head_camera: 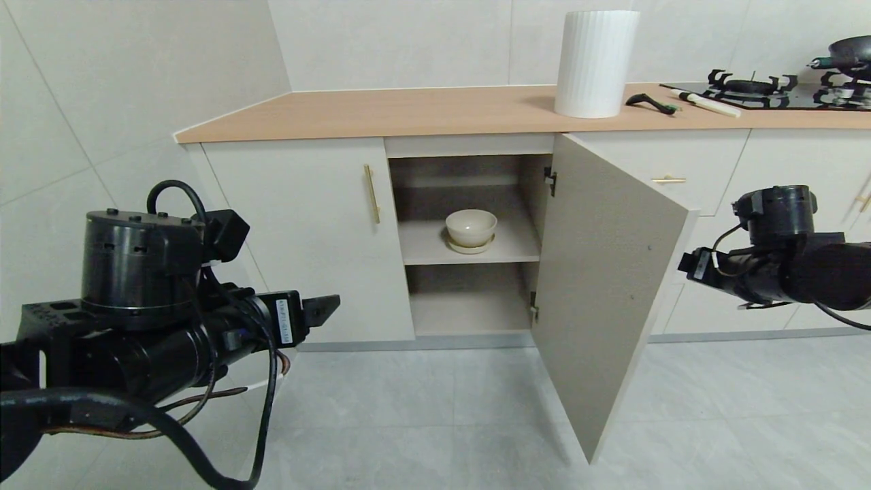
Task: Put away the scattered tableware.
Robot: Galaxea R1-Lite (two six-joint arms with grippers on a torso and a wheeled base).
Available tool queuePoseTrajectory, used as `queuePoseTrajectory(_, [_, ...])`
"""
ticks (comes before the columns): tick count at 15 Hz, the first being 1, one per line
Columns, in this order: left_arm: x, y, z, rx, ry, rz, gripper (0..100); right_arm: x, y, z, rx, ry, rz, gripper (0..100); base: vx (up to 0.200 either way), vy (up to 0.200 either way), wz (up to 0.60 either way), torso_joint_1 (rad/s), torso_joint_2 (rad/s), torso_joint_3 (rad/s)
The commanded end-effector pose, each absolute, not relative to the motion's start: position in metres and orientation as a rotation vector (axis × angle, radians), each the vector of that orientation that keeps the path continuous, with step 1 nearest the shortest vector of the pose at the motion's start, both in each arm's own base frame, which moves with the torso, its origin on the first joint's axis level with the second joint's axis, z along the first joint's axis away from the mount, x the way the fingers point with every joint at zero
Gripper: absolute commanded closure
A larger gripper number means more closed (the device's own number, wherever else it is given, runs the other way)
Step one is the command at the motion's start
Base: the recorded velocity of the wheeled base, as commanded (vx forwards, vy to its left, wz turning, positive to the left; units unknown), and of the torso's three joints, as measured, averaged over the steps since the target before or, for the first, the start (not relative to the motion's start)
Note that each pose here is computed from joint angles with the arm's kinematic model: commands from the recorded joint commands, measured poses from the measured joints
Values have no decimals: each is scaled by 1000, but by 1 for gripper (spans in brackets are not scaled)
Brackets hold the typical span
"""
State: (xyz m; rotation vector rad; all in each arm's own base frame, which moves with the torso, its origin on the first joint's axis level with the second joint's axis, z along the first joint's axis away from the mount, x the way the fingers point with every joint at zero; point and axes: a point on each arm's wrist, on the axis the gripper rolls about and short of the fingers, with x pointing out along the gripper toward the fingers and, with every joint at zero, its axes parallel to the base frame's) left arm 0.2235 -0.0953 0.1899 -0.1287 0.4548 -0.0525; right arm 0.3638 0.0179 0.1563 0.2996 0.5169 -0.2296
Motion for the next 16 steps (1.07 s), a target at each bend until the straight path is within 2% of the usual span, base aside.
queuePoseTrajectory(1, [221, -95, 190, -128, 454, -55, 0, 366, 39, 150, 296, 550, -131, 0, 0, 0, 0, 0, 0, 0])
queuePoseTrajectory(9, [210, -104, 188, -89, 459, -116, 0, 368, 140, 145, 222, 573, 153, 0, 0, 0, 0, 0, 0, 0])
queuePoseTrajectory(13, [208, -106, 189, -88, 455, -126, 0, 373, 172, 145, 200, 555, 249, 0, 0, 0, 0, 0, 0, 0])
queuePoseTrajectory(16, [208, -107, 188, -84, 457, -126, 0, 382, 183, 129, 212, 514, 261, 0, 0, 0, 0, 0, 0, 0])
